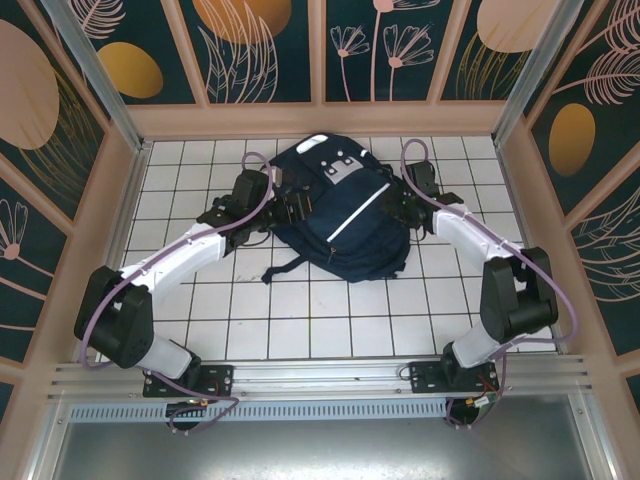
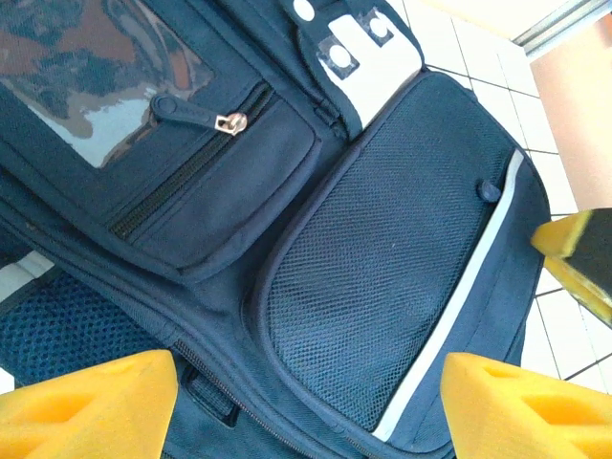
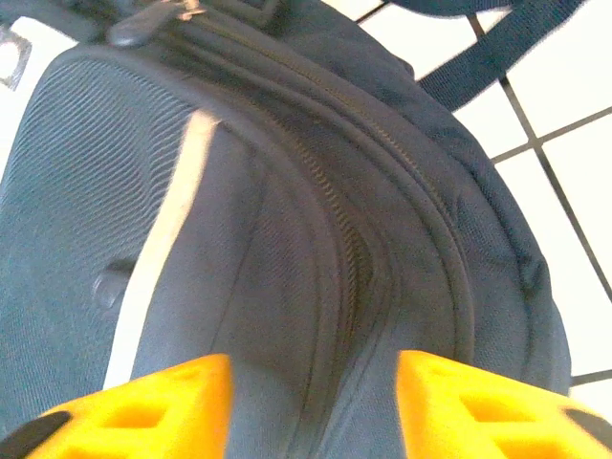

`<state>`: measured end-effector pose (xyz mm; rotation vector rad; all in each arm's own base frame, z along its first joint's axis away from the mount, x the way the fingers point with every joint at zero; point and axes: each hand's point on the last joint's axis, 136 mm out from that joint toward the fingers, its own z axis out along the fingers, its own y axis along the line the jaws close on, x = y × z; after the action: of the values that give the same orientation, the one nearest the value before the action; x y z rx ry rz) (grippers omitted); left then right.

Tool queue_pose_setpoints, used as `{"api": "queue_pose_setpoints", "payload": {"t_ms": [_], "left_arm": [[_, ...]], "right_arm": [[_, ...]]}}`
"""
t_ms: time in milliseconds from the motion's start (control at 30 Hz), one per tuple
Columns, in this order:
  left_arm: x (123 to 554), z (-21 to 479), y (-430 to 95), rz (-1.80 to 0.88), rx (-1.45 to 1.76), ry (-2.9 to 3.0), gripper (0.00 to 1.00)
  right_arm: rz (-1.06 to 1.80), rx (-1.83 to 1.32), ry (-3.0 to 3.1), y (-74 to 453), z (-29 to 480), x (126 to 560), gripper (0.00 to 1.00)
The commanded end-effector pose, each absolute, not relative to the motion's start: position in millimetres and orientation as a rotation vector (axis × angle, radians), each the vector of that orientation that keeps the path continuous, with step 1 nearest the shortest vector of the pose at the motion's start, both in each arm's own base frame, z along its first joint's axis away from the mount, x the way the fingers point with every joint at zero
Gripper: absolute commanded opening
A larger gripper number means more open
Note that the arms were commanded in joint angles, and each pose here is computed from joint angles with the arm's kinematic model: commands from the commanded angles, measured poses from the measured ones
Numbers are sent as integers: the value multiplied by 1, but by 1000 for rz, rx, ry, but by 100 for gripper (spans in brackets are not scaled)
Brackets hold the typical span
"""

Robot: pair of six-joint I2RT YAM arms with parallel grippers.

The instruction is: Pack the student bag

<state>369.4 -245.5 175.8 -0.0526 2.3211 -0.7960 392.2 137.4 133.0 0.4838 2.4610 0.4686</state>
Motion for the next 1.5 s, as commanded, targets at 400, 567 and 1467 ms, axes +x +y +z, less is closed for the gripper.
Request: {"api": "queue_pose_setpoints", "payload": {"t_ms": [400, 567, 1467], "left_arm": [[369, 155, -182, -560, -333, 2256, 85], [362, 153, -170, -523, -350, 2239, 95], [354, 141, -192, -726, -352, 2255, 98]], "right_arm": [[537, 127, 2579, 274, 141, 244, 52], [508, 209, 2606, 293, 116, 248, 42], [466, 330, 2600, 301, 72, 291, 20]]}}
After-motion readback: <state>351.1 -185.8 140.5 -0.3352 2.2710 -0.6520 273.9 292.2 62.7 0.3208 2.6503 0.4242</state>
